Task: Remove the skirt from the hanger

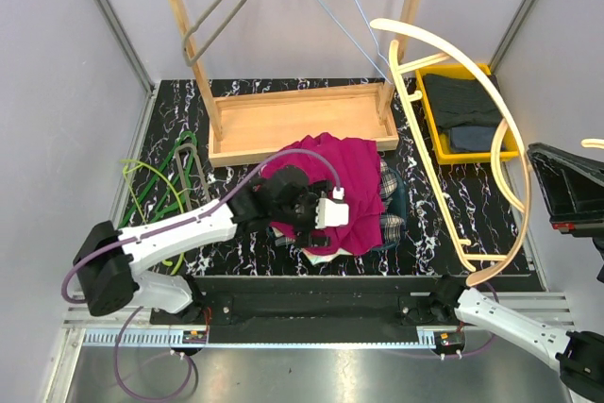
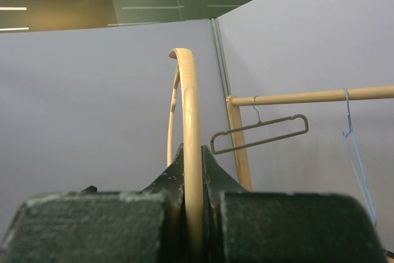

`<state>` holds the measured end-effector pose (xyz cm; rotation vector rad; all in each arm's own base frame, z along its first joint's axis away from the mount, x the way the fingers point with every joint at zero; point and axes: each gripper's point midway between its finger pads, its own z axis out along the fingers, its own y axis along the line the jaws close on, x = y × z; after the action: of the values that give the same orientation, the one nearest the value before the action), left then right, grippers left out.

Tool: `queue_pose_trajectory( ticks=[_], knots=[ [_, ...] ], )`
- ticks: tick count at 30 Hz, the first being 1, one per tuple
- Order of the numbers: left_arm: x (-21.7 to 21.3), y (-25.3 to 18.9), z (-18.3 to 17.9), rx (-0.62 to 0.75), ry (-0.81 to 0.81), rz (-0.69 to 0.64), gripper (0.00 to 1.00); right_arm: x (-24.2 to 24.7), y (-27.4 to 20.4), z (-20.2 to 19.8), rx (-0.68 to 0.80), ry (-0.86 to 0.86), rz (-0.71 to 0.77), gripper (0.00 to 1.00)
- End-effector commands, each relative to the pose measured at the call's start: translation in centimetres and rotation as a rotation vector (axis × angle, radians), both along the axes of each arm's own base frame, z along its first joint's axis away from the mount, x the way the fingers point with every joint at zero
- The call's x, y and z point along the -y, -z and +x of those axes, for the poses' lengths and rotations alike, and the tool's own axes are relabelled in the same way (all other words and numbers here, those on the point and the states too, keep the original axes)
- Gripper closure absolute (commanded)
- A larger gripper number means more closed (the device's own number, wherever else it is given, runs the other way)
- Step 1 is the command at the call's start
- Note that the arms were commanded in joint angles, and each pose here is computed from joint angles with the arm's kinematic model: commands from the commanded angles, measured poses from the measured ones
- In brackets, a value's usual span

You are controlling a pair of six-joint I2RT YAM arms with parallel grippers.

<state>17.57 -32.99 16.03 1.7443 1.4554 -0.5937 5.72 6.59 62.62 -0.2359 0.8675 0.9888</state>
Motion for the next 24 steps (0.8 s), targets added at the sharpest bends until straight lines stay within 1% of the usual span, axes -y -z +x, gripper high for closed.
queue_pose_trajectory(
  ticks=[1,4,6,7,8,10,11,13,14,16,17,20,22,23,24],
  knots=[
    [0.3,1.0,2.9,0.076,-0.127,0.006,0.01,-1.1,-0.5,-0.1,0.009,-0.046,-0.001,1.00],
    [0.6,0.2,4.0,0.103,-0.174,-0.011,0.01,-1.7,-0.2,0.3,-0.003,-0.053,-0.017,1.00],
    [1.5,-3.0,4.8,0.121,-0.189,-0.056,0.01,-2.2,0.3,0.8,-0.024,-0.046,-0.043,1.00],
    [1.4,-4.0,4.6,0.114,-0.186,-0.051,0.01,-2.0,0.1,0.9,-0.028,-0.036,-0.044,1.00],
    [2.0,-7.9,5.0,0.139,-0.191,-0.121,0.01,-2.1,0.2,1.0,-0.032,-0.029,-0.053,1.00],
    [1.9,-11.3,4.1,0.125,-0.163,-0.156,0.01,-2.6,0.5,1.8,-0.052,-0.011,-0.086,1.00],
    [1.8,-16.2,3.8,0.158,-0.165,-0.252,0.01,-2.7,0.6,2.0,-0.061,-0.006,-0.095,1.00],
    [1.1,-20.3,2.6,0.160,-0.149,-0.328,0.01,-3.9,1.1,3.2,-0.092,0.003,-0.135,1.00],
    [-0.1,-24.1,1.6,0.188,-0.150,-0.414,0.01,-4.4,1.3,3.6,-0.101,0.001,-0.147,1.00],
    [-1.5,-26.5,0.4,0.197,-0.145,-0.475,0.01,-5.6,1.6,4.6,-0.123,0.000,-0.171,1.00],
    [-3.1,-28.4,-0.7,0.225,-0.147,-0.525,0.01,-6.2,1.8,5.2,-0.132,0.002,-0.183,1.00],
    [-6.4,-29.5,-1.8,0.259,-0.195,-0.552,0.01,-7.7,1.7,6.5,-0.145,0.007,-0.203,1.00],
    [-7.6,-27.9,-2.2,0.271,-0.196,-0.497,0.01,-8.3,1.4,6.9,-0.145,0.006,-0.212,1.00],
    [-8.6,-28.1,-2.7,0.296,-0.193,-0.503,0.01,-9.3,1.5,7.6,-0.155,-0.002,-0.223,1.00],
    [-9.6,-28.1,-2.1,0.337,-0.236,-0.486,0.01,-9.7,1.1,7.6,-0.148,-0.014,-0.224,1.00]
  ],
)
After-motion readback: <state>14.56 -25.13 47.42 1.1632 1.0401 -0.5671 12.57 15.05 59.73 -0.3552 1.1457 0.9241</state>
